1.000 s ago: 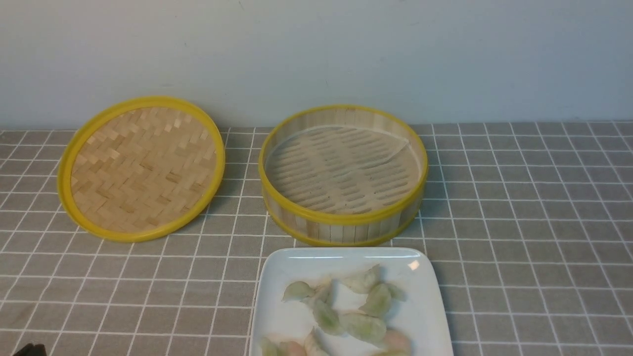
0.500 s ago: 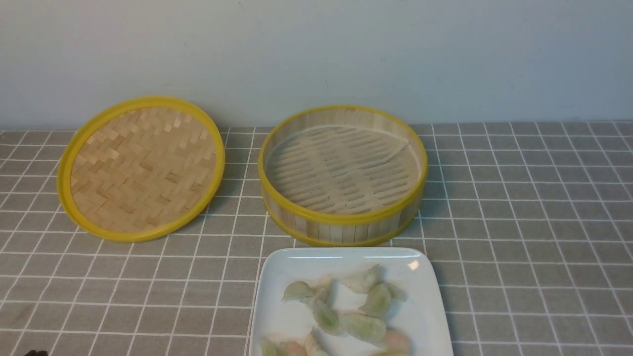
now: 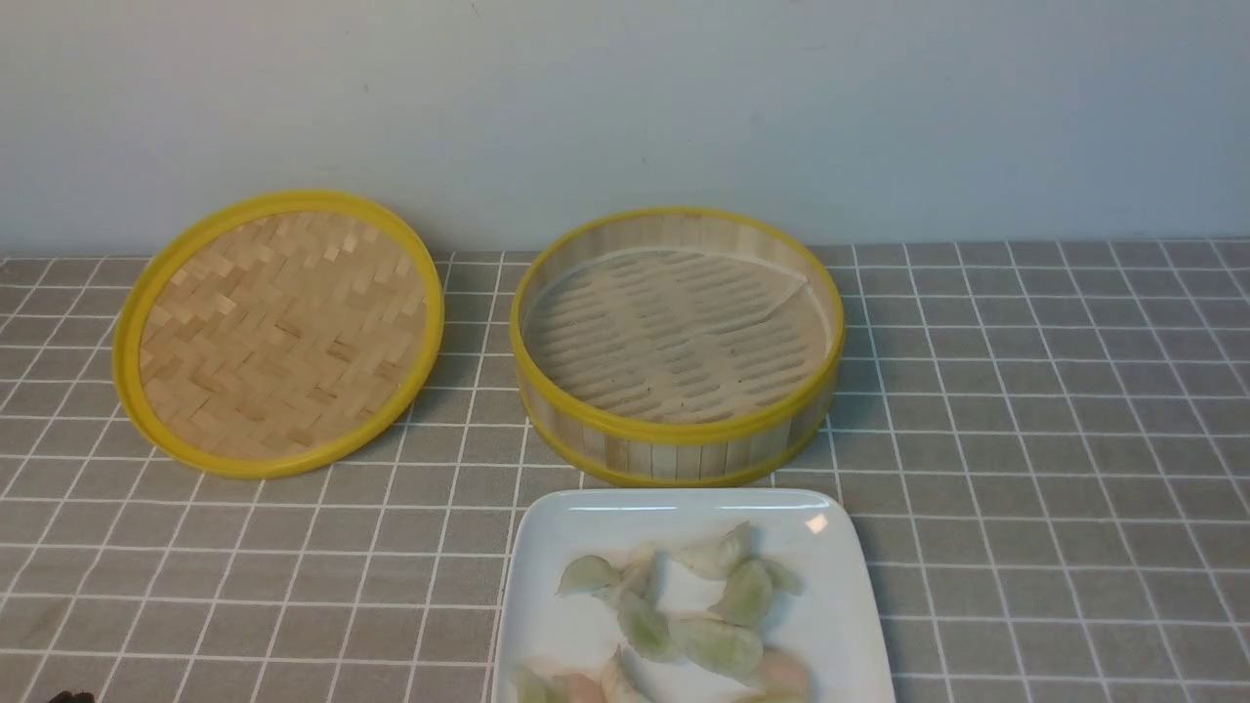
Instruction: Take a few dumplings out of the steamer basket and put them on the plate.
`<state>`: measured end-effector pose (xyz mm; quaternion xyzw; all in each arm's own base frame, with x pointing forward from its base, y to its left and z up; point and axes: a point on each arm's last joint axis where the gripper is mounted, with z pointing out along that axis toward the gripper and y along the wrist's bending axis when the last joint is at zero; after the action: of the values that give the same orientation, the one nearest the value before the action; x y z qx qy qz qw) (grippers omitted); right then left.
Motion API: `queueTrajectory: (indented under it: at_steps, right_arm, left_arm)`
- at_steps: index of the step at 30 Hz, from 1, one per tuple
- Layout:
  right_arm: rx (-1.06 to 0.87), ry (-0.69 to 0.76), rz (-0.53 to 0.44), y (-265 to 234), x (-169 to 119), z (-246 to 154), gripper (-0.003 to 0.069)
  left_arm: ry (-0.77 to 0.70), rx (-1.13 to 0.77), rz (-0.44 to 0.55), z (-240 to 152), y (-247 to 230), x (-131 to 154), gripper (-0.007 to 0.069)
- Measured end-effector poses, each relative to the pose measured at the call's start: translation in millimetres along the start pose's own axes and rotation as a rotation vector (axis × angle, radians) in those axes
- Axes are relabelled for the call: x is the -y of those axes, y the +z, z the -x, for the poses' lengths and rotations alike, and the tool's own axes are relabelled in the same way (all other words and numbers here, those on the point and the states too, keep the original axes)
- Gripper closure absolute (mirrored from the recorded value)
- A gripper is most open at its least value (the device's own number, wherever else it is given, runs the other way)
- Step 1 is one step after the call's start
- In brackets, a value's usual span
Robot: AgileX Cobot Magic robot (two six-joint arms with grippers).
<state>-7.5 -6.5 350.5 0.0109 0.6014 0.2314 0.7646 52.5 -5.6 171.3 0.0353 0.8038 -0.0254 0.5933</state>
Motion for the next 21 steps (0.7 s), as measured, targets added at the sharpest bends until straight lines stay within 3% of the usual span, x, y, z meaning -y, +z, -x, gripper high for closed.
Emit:
queueTrajectory:
  at_steps: [5,14,21]
  right_arm:
    - [0.001,-0.022,-0.002,0,0,0,0.0672]
    - [-0.062,-0.267,0.029,7,2,-21,0.0672]
    - [-0.11,-0.329,0.012,11,7,-37,0.0672]
  left_arm:
    - [0.0,0.0,0.0,0,0,0,0.063]
    - [0.0,-0.001,0.0,0,0,0,0.063]
    - [0.0,-0.001,0.0,0,0,0,0.063]
